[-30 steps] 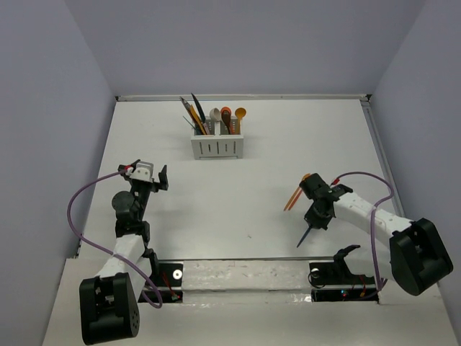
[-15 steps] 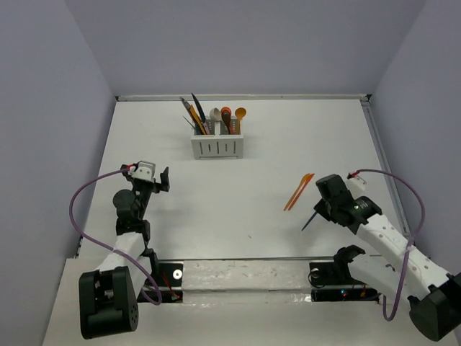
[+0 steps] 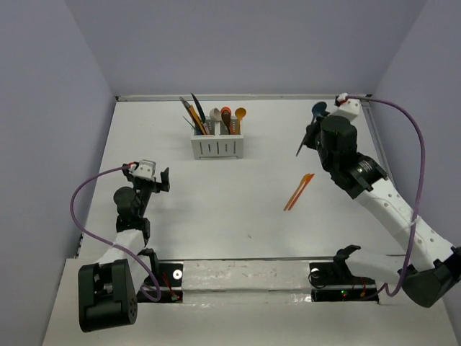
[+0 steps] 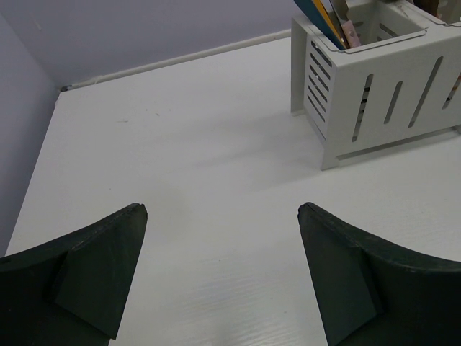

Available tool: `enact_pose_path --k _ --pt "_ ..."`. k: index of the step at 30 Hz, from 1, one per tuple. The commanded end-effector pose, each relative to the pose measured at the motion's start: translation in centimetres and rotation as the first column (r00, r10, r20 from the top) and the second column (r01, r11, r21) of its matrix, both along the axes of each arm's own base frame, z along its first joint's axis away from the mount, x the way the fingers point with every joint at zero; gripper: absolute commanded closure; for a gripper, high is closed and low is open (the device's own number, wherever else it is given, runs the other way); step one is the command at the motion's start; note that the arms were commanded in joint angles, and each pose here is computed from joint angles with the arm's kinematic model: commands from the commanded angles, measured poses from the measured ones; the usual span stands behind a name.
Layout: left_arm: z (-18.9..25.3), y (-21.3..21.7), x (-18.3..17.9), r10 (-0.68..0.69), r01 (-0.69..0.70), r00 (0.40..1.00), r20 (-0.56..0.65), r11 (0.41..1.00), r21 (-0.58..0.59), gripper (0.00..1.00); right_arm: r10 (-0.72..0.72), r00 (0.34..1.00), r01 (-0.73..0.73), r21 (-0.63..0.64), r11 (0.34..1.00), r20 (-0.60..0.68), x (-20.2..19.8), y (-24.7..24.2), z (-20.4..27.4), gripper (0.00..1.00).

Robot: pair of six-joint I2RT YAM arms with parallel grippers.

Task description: Sort the eating utensils into containers

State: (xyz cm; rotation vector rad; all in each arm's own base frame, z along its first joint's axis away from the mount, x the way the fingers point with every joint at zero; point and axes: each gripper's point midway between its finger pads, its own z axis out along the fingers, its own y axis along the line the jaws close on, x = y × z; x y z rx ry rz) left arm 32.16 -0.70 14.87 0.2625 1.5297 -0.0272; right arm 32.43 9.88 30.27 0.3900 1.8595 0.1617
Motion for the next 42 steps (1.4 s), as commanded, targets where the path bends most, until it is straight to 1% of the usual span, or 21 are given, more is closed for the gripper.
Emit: enact_pose_path --k 1,2,3,4,5,8,9,10,13,15,18,23,27,28,29,32,34,37,39,40,42 --pt "3.4 0.2 0.7 0.002 -0.006 0.994 0.107 1.000 0.029 0.01 0.199 0.918 -0.173 -0.105 0.979 0.342 5.1 7.0 9.6 1.00" --pt "3.3 0.2 0.8 0.003 -0.006 0.995 0.104 1.000 0.028 0.01 0.199 0.876 -0.174 -0.098 0.980 0.440 6.0 8.4 12.0 1.00" --pt "3.3 0.2 0.8 0.001 -0.004 0.995 0.104 1.000 0.027 0.01 0.261 0.860 -0.190 -0.198 0.962 0.438 7.3 11.4 11.3 1.00" --pt "3.4 0.2 0.8 0.002 -0.005 0.994 0.106 1.000 0.027 0.01 0.282 0.842 -0.189 -0.239 0.952 0.460 8.1 12.8 11.5 1.00" --pt "3.4 0.2 0.8 -0.001 -0.002 0.994 0.106 1.000 0.027 0.01 0.331 0.787 -0.184 -0.314 0.931 0.521 8.5 14.5 13.2 1.00" --pt "3.3 0.2 0.8 -0.002 -0.001 0.995 0.103 1.000 0.030 0.01 0.373 0.758 -0.180 -0.378 0.908 0.535 12.6 18.6 12.3 1.00" --pt "3.3 0.1 0.9 -0.008 0.005 0.995 0.102 0.999 0.032 0.01 0.396 0.781 -0.190 -0.421 0.887 0.483 14.8 20.5 8.9 1.00" --pt "3.3 0.0 0.9 -0.011 0.008 0.995 0.099 0.999 0.034 0.01 0.387 0.769 -0.176 -0.414 0.893 0.509 15.8 21.2 10.2 1.00" --pt "3.1 0.2 1.2 -0.003 0.001 0.996 0.085 1.000 0.030 0.01 0.451 0.780 -0.249 -0.446 0.860 0.434 18.4 24.7 5.4 1.00" --pt "2.9 0.2 1.4 -0.002 0.000 0.997 0.077 1.000 0.027 0.01 0.467 0.768 -0.283 -0.422 0.861 0.438 19.2 26.1 4.6 1.00" --pt "2.8 0.3 1.5 0.003 -0.005 0.998 0.070 1.000 0.024 0.01 0.470 0.790 -0.308 -0.408 0.860 0.394 20.5 27.4 1.3 1.00" --pt "2.6 0.5 1.7 0.014 -0.015 0.998 0.057 1.000 0.017 0.01 0.493 0.803 -0.386 -0.337 0.858 0.334 20.3 28.6 -3.4 1.00" --pt "2.8 0.7 1.7 0.024 -0.025 0.998 0.060 1.000 0.011 0.01 0.487 0.815 -0.390 -0.324 0.862 0.314 19.5 27.8 -4.7 0.99" --pt "2.7 0.7 1.7 0.024 -0.025 0.998 0.059 1.000 0.011 0.01 0.482 0.824 -0.384 -0.333 0.861 0.297 19.3 27.3 -4.8 0.80" --pt "2.7 0.7 1.7 0.024 -0.025 0.998 0.059 1.000 0.012 0.01 0.484 0.826 -0.386 -0.336 0.859 0.290 19.1 27.2 -4.7 0.71" --pt "3.0 0.6 1.6 0.020 -0.021 0.997 0.071 1.000 0.014 0.01 0.508 0.822 -0.414 -0.342 0.843 0.258 17.8 26.5 -3.7 0.51" --pt "3.0 0.6 1.4 0.021 -0.022 0.997 0.077 1.000 0.014 0.01 0.519 0.815 -0.424 -0.345 0.837 0.257 16.3 25.5 -1.9 0.41" --pt "3.2 0.6 1.3 0.020 -0.021 0.996 0.085 1.000 0.015 0.01 0.482 0.855 -0.404 -0.335 0.851 0.194 14.1 22.6 -0.8 0.39" --pt "3.2 0.5 1.2 0.020 -0.021 0.996 0.086 1.000 0.015 0.01 0.407 0.903 -0.362 -0.265 0.894 0.140 11.3 18.8 0.0 0.39" --pt "3.4 0.6 1.2 0.022 -0.024 0.996 0.091 1.000 0.016 0.01 0.376 0.926 -0.358 -0.262 0.896 0.019 10.0 16.2 -2.2 0.40" --pt "3.4 0.6 1.1 0.022 -0.024 0.995 0.095 1.000 0.015 0.01 0.296 0.953 -0.301 -0.116 0.946 -0.065 7.5 12.6 -3.2 0.40"
